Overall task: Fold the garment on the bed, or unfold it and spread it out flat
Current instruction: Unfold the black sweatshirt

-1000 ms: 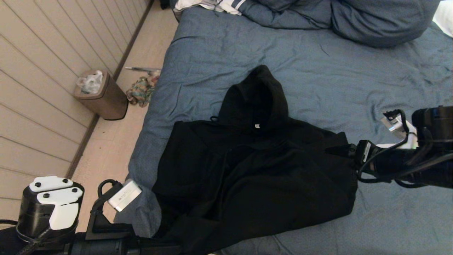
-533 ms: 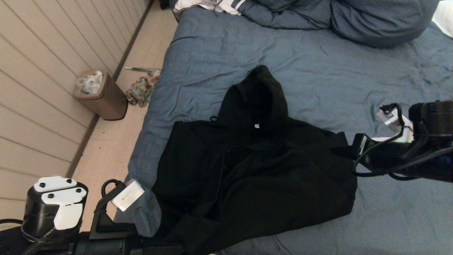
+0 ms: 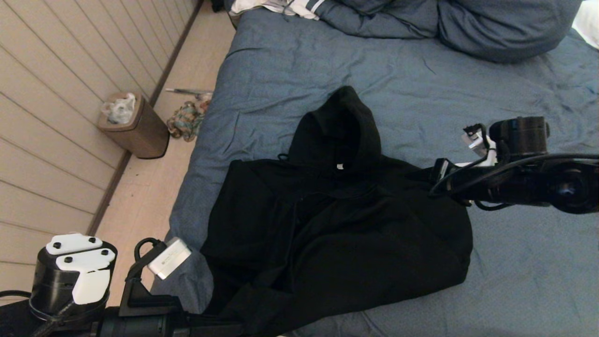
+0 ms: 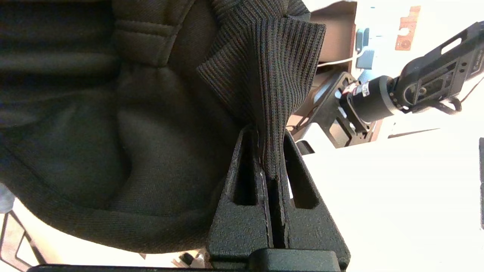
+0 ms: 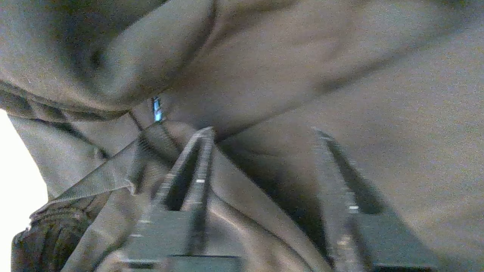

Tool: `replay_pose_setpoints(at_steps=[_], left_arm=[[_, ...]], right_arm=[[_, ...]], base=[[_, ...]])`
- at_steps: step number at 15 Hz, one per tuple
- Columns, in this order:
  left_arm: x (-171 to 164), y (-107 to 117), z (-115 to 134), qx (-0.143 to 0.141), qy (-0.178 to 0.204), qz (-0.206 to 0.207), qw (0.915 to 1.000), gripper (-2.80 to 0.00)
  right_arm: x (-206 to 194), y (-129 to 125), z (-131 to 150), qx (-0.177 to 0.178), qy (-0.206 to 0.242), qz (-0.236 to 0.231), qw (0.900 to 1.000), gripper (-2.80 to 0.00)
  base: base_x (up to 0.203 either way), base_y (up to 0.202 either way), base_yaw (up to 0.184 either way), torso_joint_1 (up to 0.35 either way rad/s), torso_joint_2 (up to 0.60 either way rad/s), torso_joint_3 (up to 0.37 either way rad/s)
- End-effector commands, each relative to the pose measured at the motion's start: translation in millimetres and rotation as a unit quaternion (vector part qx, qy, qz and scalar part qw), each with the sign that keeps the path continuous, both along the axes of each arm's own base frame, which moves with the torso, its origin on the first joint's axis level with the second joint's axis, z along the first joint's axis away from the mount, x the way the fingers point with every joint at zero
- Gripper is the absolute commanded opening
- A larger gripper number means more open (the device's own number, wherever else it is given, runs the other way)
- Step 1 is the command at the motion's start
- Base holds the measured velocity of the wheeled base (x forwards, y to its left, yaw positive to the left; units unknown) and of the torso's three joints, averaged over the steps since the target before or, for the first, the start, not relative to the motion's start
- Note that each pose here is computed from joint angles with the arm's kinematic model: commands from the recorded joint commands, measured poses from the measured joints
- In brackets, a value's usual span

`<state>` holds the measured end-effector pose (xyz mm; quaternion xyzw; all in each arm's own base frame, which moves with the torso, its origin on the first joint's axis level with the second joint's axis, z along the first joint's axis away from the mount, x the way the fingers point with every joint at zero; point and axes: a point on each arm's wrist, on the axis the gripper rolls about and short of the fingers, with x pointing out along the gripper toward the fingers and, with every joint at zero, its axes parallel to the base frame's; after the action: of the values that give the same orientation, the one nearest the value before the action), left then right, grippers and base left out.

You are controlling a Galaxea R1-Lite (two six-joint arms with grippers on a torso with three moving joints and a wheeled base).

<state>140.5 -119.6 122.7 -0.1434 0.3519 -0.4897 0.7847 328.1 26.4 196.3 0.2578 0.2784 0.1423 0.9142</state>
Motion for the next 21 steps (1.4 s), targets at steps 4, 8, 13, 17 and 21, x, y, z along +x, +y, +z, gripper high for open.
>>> replay_pose_setpoints(at_steps=[4,8,13,17,21], left_arm=[[-1,1,4,-0.008,-0.007,0.000,0.9999,-2.80],[-2,2,3,-0.007,-0.006,0.000,1.0000,-2.80],[-4,3,5,-0.010,-0.011,0.001,0.9999,-2.80],[-4,3,4,-0.008,-0.009,0.000,0.9999,-2.80],[-3,3,4,-0.009,-0.010,0.001,0.9999,-2.80]], right_arm=[[21,39,0,0.002,-0.012,0.058,0.998,0.00],[27,63,-4,-0.004,-0.013,0.091,0.996,0.00],[0,63,-4,-0.020,0.014,0.110,0.994,0.00],[-16,60,-28,-0.053,0.041,0.145,0.987,0.00],[-17,59,-33,-0.057,0.046,0.147,0.986,-2.80]], base=[[0.000,0.000,0.000,0.000,0.00,0.000],[0.000,0.000,0.000,0.000,0.00,0.000],[0.000,0.000,0.000,0.000,0.00,0.000],[0.000,0.000,0.000,0.000,0.00,0.000],[0.000,0.000,0.000,0.000,0.00,0.000]])
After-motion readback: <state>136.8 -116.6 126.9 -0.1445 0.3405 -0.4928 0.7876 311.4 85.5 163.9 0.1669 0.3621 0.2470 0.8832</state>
